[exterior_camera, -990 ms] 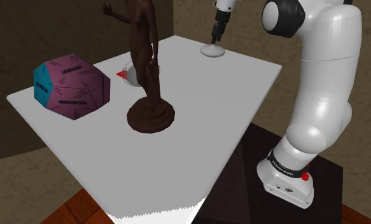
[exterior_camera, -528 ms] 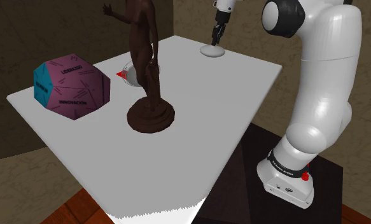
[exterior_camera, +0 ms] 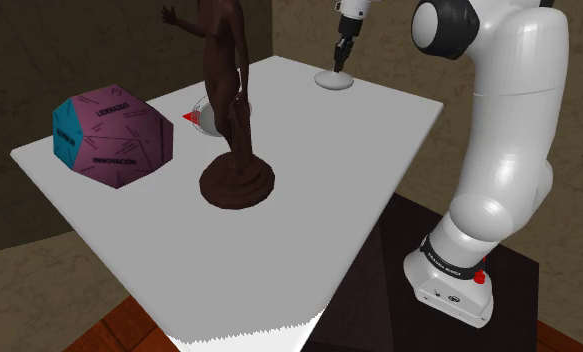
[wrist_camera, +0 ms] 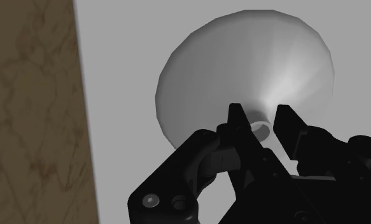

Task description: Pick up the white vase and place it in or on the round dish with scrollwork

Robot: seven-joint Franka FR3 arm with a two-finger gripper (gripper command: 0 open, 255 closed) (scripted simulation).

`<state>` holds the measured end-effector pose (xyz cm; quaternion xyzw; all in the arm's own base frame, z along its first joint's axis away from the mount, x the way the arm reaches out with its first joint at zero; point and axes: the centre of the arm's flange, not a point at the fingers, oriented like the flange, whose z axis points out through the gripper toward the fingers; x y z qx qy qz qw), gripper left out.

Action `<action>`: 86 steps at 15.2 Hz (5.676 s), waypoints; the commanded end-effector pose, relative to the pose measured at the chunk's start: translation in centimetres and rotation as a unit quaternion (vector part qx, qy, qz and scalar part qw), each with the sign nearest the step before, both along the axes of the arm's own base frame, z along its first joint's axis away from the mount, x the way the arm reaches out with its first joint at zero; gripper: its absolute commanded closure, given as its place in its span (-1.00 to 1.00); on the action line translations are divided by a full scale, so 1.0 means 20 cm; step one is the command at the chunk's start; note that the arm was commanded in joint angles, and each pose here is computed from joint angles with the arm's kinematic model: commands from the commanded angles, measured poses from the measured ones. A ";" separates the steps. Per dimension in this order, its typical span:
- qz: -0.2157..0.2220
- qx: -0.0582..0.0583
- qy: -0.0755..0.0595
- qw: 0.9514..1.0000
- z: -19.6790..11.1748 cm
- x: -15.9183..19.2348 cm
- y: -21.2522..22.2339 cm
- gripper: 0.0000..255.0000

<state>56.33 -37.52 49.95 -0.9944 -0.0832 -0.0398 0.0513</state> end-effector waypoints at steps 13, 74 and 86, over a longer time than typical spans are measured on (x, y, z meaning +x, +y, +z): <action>0.000 0.000 0.000 1.000 0.32 0.00 0.00 1.00; 0.000 0.000 0.000 1.000 0.49 0.46 2.35 1.00; 0.000 0.000 0.000 1.000 0.25 0.46 2.35 1.00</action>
